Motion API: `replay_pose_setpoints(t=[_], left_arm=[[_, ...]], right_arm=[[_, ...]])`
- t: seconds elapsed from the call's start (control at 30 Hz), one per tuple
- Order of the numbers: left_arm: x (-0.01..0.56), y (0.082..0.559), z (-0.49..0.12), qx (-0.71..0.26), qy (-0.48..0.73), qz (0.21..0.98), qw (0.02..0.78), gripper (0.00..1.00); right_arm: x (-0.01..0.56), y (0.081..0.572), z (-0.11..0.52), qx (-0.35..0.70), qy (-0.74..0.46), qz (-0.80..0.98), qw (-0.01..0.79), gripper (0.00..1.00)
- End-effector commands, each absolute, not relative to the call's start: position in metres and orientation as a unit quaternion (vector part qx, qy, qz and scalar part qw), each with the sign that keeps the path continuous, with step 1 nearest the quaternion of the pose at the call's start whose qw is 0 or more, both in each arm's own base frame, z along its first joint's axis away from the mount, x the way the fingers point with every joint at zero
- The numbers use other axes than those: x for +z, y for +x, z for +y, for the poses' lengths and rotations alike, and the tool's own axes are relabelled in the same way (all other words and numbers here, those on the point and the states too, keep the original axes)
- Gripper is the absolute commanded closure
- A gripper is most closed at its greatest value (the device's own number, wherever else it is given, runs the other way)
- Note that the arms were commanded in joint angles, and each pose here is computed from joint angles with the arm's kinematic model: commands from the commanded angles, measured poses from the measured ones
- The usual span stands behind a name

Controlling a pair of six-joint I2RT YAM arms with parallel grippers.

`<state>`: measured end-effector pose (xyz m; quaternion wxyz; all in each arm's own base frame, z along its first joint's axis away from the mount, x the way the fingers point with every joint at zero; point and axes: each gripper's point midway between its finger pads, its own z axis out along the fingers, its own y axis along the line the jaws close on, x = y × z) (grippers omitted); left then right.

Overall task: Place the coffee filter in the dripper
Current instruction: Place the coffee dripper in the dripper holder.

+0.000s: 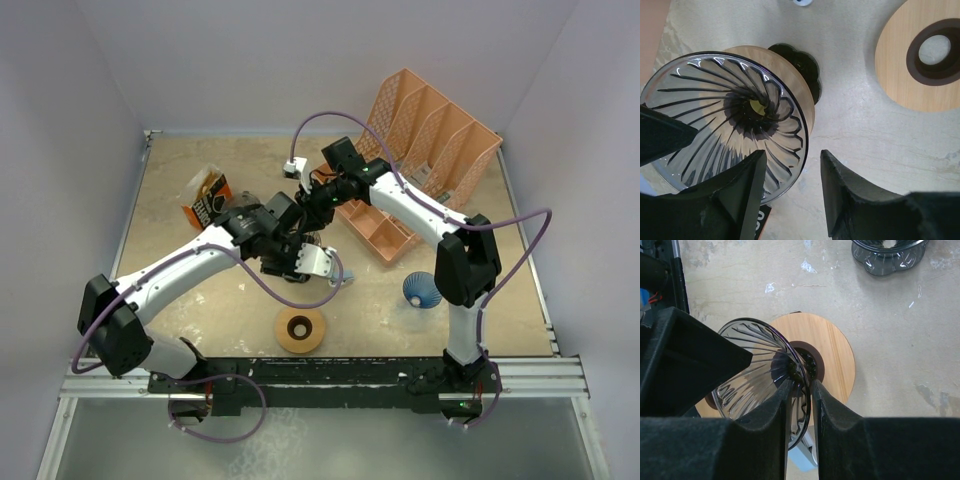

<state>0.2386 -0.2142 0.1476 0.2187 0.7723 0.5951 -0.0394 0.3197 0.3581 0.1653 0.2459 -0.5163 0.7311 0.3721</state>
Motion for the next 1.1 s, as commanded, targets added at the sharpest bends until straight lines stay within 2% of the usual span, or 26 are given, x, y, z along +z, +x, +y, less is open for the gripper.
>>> replay_pose_setpoints(t=[0.0, 0.33, 1.07], left_arm=[[0.152, 0.249, -0.223, -0.032, 0.763, 0.593, 0.253, 0.56], [0.147, 0.252, -0.214, -0.054, 0.728, 0.628, 0.268, 0.67], [0.146, 0.252, -0.222, -0.134, 0.673, 0.667, 0.291, 0.71]], right_arm=[[0.181, 0.323, 0.361, 0.381, -0.527, 0.713, 0.261, 0.74], [0.177, 0.324, 0.359, 0.377, -0.532, 0.711, 0.261, 0.76], [0.176, 0.322, 0.358, 0.377, -0.534, 0.71, 0.261, 0.86]])
